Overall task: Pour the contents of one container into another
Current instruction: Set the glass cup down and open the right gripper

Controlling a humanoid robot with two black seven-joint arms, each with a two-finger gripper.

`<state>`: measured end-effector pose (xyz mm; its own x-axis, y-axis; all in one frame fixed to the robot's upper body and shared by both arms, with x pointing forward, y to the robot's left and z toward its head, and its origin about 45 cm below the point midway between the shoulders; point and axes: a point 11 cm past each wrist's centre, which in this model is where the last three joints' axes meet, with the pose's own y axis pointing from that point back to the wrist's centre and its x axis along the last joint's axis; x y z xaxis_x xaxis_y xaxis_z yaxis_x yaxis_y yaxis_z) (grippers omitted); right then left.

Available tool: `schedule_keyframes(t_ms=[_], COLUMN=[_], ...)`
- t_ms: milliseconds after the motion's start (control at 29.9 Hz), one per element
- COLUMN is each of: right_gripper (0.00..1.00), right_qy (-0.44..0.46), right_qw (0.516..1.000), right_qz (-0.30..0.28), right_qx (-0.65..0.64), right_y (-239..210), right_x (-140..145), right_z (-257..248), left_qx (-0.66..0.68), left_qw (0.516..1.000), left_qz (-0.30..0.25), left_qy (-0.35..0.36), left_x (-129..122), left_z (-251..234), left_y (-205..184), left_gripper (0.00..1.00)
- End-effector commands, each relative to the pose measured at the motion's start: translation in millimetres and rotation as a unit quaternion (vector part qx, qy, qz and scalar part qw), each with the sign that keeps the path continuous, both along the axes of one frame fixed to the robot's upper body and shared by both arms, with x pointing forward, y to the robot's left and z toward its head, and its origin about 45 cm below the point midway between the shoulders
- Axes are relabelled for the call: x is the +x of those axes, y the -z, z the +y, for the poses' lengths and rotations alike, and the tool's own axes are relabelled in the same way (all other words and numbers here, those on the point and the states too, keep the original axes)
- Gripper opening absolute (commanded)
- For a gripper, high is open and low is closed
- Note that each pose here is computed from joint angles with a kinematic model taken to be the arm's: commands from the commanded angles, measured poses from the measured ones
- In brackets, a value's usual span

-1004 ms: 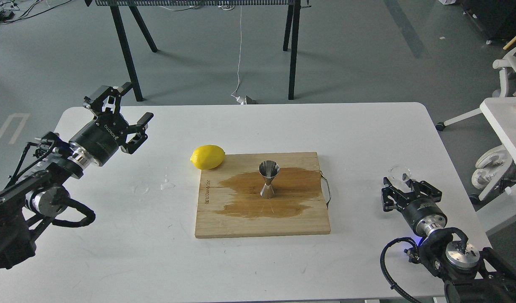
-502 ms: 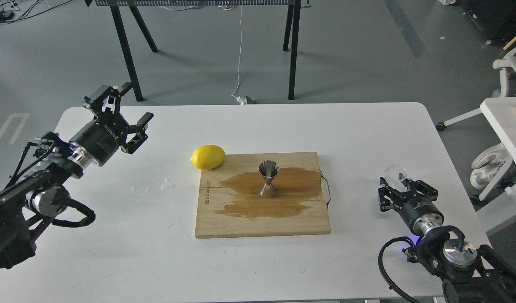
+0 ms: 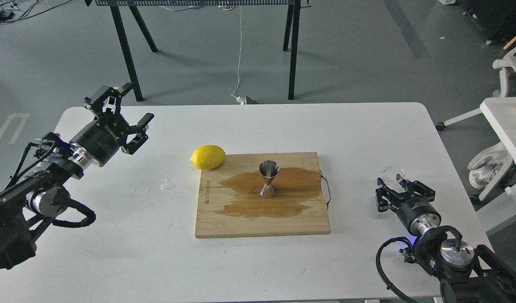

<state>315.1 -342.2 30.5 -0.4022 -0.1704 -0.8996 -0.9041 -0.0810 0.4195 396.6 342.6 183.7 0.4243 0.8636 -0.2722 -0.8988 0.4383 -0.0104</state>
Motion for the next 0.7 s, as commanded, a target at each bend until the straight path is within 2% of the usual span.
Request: schedule_keyframes(t_ms=[0, 669], right_gripper=[0.98, 0.98], right_qy=[0.001, 0.0], right_qw=[1.0, 1.0], right_qz=[0.0, -0.004], right_qx=[0.0, 0.003], right_y=[0.0, -2.4], right_x=[0.4, 5.2], right_z=[0.0, 3.9], left_qx=[0.0, 0.0], left_qw=[1.0, 1.0], left_qz=[-0.001, -0.001], left_qy=[0.0, 0.0], left_x=[0.5, 0.5], left_z=[-0.1, -0.1], left_y=[-0.7, -0.7], left_gripper=[0.9, 0.9])
